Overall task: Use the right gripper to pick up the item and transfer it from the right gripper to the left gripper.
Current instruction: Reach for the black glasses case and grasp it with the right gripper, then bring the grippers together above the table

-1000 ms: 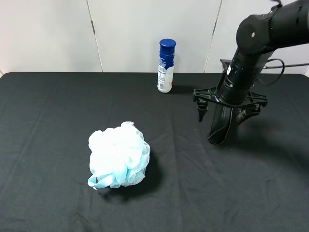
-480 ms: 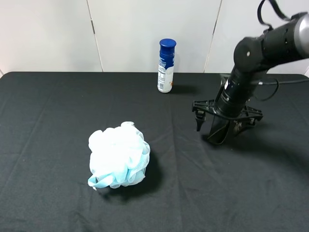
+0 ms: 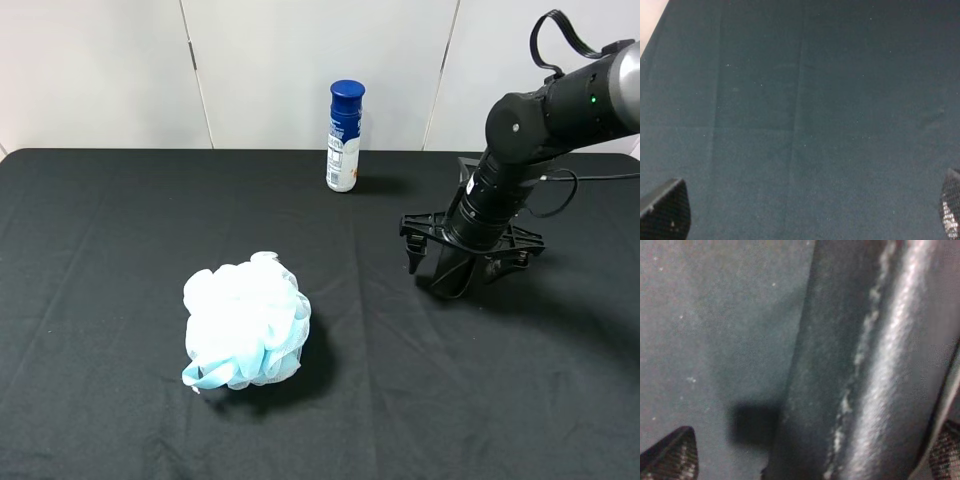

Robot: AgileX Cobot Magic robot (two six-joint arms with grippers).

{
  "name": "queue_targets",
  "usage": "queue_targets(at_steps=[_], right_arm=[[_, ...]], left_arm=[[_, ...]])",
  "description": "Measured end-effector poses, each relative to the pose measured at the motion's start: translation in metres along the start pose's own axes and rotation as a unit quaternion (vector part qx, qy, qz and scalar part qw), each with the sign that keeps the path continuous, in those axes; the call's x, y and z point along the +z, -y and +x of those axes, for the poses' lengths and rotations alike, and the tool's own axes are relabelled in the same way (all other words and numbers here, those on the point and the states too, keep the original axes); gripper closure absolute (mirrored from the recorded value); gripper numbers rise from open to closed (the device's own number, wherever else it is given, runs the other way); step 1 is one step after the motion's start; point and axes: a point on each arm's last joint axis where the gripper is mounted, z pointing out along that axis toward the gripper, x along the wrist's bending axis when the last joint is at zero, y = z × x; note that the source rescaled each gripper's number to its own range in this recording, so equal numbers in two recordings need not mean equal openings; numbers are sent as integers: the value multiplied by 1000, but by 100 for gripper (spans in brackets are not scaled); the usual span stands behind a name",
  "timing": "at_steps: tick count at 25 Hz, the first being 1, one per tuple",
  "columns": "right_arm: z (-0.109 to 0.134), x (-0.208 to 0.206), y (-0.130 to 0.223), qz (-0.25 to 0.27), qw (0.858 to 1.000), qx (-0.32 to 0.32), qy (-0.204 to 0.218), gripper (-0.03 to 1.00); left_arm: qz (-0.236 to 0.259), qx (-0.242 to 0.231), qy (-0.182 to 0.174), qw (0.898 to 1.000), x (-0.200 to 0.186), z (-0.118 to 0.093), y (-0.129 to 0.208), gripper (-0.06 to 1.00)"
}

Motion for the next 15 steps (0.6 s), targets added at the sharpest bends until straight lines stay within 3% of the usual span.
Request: queue_targets(at_steps=[7, 9, 10, 15], right_arm=[[0, 0, -1, -4, 1000, 3, 0, -3], [0, 0, -1, -4, 1000, 3, 0, 6], [0, 0, -1, -4, 1000, 3, 0, 6], [0, 0, -1, -6, 1000, 5, 0, 72]], left_arm=[[0, 0, 0, 1000, 0, 0, 0, -6], [0, 0, 0, 1000, 0, 0, 0, -6], [0, 0, 0, 1000, 0, 0, 0, -6], [0, 0, 0, 1000, 0, 0, 0, -6]])
